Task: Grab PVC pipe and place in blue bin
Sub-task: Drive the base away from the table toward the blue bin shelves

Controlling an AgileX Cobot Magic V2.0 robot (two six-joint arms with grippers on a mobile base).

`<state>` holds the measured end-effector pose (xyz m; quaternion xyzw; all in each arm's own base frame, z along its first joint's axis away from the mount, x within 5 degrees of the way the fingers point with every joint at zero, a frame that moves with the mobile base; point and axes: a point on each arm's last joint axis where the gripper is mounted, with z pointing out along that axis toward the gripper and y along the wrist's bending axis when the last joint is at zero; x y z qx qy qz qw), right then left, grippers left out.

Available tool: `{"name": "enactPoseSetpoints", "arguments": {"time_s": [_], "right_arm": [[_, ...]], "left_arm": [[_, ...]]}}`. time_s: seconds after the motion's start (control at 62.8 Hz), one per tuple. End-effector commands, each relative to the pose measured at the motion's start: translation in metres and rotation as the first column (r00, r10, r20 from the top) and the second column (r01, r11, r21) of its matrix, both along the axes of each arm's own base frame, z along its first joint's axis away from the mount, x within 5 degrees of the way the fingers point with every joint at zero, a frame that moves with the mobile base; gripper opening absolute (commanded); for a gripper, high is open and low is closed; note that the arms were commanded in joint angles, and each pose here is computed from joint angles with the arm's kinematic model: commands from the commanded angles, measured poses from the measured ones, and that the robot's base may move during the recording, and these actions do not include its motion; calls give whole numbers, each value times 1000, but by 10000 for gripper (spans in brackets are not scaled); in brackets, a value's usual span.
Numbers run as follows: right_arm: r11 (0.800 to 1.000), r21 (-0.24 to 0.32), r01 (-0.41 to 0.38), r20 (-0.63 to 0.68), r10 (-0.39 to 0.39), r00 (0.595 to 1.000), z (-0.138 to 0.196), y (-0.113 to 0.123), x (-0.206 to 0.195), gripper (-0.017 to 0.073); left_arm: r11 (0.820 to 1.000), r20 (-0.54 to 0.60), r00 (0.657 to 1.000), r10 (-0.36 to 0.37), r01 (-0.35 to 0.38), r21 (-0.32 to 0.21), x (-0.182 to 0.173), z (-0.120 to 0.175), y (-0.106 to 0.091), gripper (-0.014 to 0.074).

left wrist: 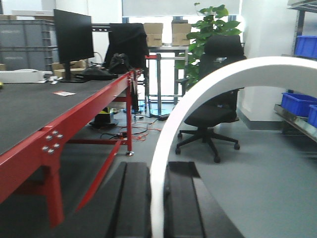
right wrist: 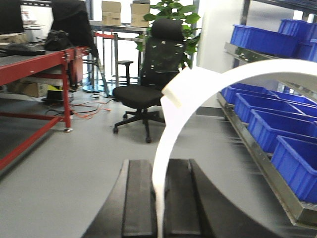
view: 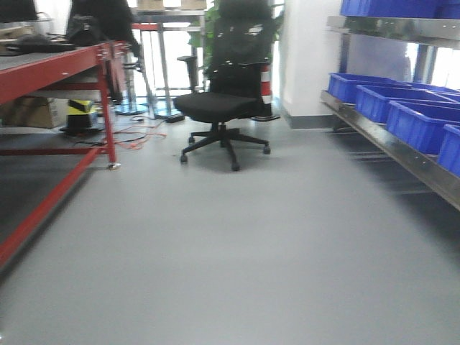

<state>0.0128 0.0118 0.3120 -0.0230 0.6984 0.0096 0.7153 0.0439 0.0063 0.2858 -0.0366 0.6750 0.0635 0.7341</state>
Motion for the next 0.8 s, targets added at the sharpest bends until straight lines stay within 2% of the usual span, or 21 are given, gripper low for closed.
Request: {"name": "enactPoseSetpoints", "arguments": {"time_s": [0.0,0.78], "right_arm": [[1000,-1,9,31,-9,999,2,-1,0,-168],[1000,-1,9,31,-9,999,2,-1,0,-168]], "left_arm": [[1000,31,1000,1,-1,6,-1,3,0,-111],[1000,31,1000,1,-1,6,-1,3,0,-111]]}}
